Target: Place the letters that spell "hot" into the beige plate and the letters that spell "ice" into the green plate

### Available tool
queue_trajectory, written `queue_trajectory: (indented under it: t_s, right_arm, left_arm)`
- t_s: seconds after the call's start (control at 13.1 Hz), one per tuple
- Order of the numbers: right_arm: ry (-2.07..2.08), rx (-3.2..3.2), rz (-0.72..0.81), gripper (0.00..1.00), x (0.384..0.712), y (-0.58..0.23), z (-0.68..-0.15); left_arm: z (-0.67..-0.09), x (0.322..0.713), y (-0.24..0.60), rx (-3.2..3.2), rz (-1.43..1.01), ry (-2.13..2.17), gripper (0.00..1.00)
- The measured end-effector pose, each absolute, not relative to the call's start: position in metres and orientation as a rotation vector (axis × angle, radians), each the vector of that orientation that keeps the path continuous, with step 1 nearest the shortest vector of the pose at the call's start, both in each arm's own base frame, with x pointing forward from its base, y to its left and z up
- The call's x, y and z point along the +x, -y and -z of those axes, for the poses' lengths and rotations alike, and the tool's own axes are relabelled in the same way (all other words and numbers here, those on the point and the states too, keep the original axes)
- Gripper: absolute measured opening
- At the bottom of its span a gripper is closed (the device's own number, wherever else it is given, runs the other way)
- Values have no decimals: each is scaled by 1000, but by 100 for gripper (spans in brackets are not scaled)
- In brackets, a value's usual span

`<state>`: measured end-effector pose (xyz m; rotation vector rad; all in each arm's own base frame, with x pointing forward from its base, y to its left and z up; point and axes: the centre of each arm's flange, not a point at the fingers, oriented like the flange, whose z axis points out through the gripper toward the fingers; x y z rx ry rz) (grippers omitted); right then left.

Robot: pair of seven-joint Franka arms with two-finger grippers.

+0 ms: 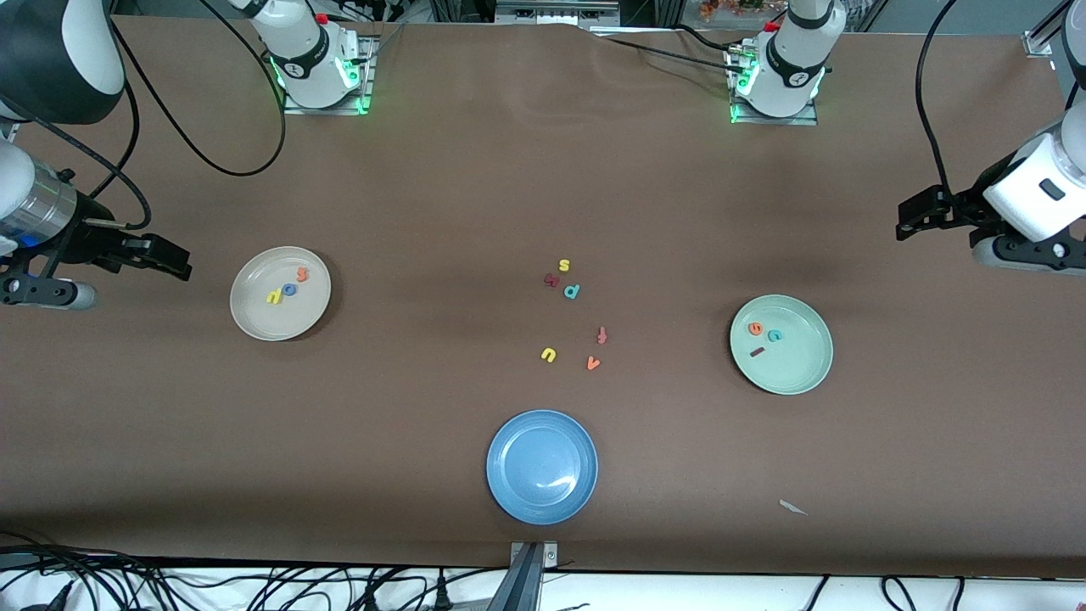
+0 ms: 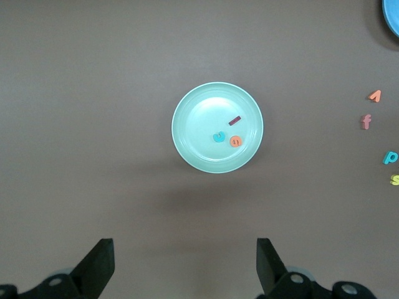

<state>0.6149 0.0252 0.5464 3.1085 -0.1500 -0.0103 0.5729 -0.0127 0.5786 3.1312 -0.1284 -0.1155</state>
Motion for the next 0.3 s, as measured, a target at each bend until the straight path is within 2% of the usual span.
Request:
queue_trajectory:
  t_s: [0.3]
  right_arm:
    - [156, 3110, 6, 100, 615, -23, -548]
  left_arm:
    - [-586, 566, 18, 3133, 91, 143, 100]
